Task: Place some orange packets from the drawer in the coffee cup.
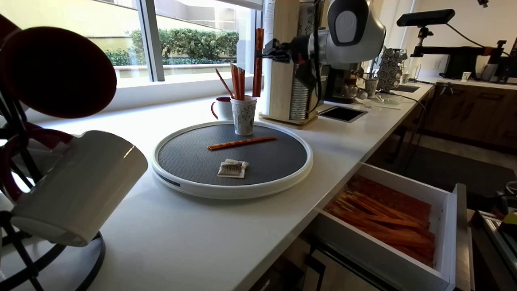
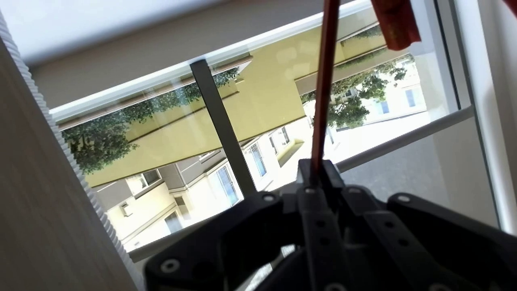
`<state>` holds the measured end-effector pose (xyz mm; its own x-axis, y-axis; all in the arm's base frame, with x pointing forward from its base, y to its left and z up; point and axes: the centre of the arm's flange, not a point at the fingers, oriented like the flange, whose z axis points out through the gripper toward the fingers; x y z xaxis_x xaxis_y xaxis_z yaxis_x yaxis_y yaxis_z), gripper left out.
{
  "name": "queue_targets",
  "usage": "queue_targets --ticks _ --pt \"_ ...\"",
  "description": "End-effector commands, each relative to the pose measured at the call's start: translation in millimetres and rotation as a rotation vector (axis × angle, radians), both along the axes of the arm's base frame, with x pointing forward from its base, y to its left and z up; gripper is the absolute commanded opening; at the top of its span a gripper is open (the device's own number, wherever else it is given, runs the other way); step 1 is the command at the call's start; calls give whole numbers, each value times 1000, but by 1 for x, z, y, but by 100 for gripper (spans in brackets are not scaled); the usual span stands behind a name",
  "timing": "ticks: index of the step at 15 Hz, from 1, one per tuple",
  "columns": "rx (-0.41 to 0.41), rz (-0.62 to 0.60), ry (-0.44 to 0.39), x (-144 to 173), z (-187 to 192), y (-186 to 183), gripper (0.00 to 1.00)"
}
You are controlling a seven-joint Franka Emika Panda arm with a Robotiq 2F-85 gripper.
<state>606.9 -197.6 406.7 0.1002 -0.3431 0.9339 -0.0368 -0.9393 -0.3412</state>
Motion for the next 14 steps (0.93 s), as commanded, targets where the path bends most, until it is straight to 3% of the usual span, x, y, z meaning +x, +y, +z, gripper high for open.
queue_targets --ticks 1,8,14 --pt "7 -29 -41 0 -42 50 2" --pt "23 -55 -49 -2 -44 48 2" --pt "81 -77 -52 1 -38 43 2"
